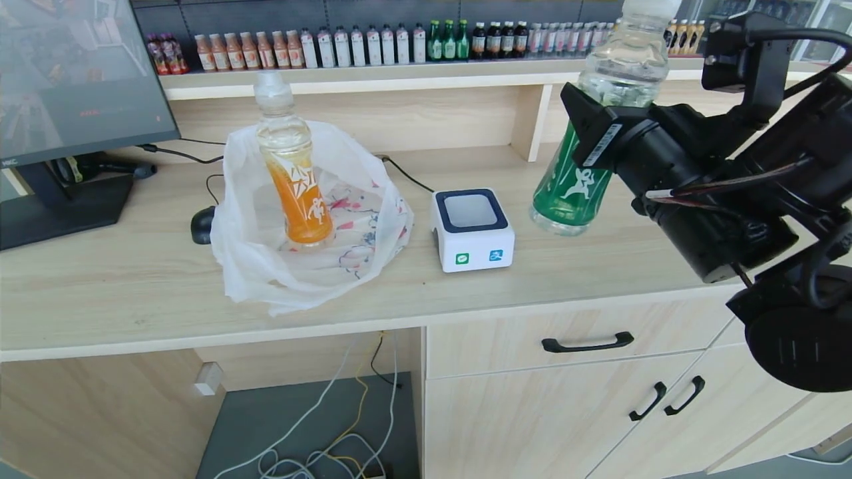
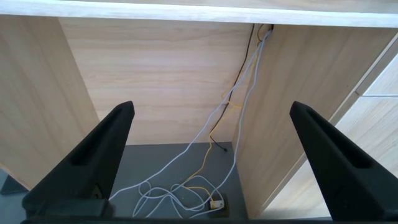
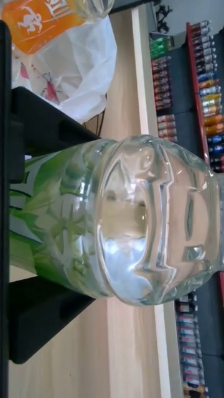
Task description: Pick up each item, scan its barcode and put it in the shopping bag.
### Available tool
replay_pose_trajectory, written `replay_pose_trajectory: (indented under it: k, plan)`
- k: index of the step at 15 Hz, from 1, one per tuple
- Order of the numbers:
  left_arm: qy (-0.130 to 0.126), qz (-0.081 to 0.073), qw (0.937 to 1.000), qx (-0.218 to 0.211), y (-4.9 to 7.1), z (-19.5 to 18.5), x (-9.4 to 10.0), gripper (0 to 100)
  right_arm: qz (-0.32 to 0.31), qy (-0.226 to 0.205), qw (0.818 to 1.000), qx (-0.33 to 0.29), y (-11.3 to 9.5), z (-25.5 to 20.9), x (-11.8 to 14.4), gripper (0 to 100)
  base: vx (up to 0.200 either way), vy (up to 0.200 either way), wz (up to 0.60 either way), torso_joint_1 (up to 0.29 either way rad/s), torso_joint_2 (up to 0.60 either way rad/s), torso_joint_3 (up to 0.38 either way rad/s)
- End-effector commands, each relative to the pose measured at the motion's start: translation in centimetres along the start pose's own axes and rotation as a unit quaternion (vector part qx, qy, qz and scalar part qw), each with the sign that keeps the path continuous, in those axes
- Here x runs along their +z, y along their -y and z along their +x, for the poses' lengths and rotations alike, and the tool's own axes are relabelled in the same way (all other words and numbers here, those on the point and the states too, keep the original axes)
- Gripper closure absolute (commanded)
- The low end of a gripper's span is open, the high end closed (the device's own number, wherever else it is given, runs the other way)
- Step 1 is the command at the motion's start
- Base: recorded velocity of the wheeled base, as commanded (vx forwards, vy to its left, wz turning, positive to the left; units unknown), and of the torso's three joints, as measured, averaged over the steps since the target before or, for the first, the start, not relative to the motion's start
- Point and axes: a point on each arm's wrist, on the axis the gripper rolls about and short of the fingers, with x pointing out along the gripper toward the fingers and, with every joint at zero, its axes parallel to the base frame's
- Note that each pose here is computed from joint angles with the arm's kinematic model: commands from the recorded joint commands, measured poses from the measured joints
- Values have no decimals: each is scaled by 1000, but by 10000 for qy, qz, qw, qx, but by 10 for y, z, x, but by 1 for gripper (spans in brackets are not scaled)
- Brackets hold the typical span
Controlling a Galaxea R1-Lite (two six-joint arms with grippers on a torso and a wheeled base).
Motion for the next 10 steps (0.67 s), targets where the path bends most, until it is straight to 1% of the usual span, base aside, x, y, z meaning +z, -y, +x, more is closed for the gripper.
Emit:
replay_pose_trajectory:
  k: [1,3,6,7,10]
  plan:
    - [3,0,10000,1,0,0,0,0,62,78,9999,38,-6,5,4,100,0,0,0,0,0,0]
    - [3,0,10000,1,0,0,0,0,129,81,9998,87,-14,10,4,100,0,0,0,0,0,0]
    - [3,0,10000,1,0,0,0,0,244,94,9996,122,-19,18,-2,100,0,0,0,0,0,0]
    - [3,0,10000,1,0,0,0,0,575,164,9980,182,-27,27,-5,100,0,0,0,0,0,0]
    - [3,0,10000,1,0,0,0,0,1079,330,9933,232,-31,37,-2,100,0,0,0,0,0,0]
